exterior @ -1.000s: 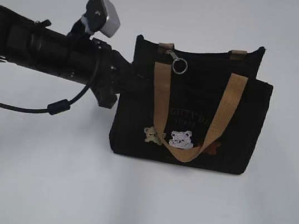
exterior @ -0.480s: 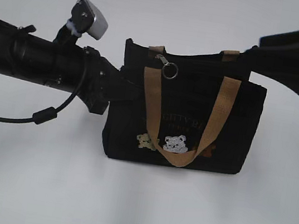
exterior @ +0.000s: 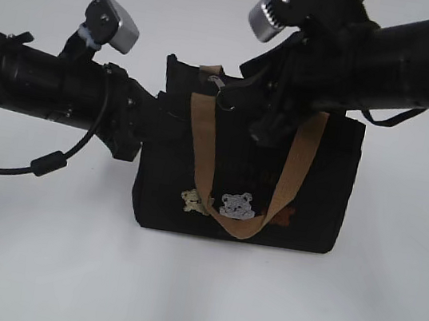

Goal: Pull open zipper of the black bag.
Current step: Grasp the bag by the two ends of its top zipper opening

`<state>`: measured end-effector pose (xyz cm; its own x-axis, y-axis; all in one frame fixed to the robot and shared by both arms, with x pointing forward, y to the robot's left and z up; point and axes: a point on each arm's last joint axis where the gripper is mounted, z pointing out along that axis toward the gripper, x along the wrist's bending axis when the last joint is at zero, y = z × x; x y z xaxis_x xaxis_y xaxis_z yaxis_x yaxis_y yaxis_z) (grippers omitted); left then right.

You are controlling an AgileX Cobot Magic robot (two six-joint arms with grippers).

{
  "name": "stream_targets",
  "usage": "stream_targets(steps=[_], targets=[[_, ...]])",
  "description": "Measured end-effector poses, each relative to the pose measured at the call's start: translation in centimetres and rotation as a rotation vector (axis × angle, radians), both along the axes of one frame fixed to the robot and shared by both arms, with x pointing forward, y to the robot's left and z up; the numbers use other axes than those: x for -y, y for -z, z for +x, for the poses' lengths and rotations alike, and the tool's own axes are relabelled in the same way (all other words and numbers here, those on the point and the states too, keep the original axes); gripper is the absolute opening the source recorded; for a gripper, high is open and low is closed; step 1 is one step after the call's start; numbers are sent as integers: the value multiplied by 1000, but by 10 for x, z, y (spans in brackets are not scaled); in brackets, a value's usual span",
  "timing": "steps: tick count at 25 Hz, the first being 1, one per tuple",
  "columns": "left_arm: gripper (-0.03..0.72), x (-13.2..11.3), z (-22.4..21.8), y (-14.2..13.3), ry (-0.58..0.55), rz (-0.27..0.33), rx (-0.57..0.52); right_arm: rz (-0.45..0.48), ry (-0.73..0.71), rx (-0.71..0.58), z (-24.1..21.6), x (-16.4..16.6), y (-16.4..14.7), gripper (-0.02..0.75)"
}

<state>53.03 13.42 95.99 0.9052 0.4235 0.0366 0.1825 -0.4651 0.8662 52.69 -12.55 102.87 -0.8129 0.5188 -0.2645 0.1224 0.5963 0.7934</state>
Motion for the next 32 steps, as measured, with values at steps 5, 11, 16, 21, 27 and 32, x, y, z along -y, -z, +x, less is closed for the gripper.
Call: stream_targets(steps=[5, 11, 16, 21, 27, 32], targets=[[61, 0, 0, 0, 1, 1, 0, -49, 17, 9, 9, -16, 15, 291], [61, 0, 0, 0, -1, 2, 0, -52, 47, -30, 14, -18, 27, 212], [61, 0, 0, 0, -1, 2, 0, 42, 135, -58, 13, -9, 10, 50], [61, 0, 0, 0, 0, 0, -1, 150, 233, -75, 20, 33, -17, -1], [61, 0, 0, 0, 0, 0, -1, 199, 283, -249, 18, 88, -22, -1], [61, 0, 0, 0, 1, 1, 0, 224, 344, -438, 10, 100, -17, 1]])
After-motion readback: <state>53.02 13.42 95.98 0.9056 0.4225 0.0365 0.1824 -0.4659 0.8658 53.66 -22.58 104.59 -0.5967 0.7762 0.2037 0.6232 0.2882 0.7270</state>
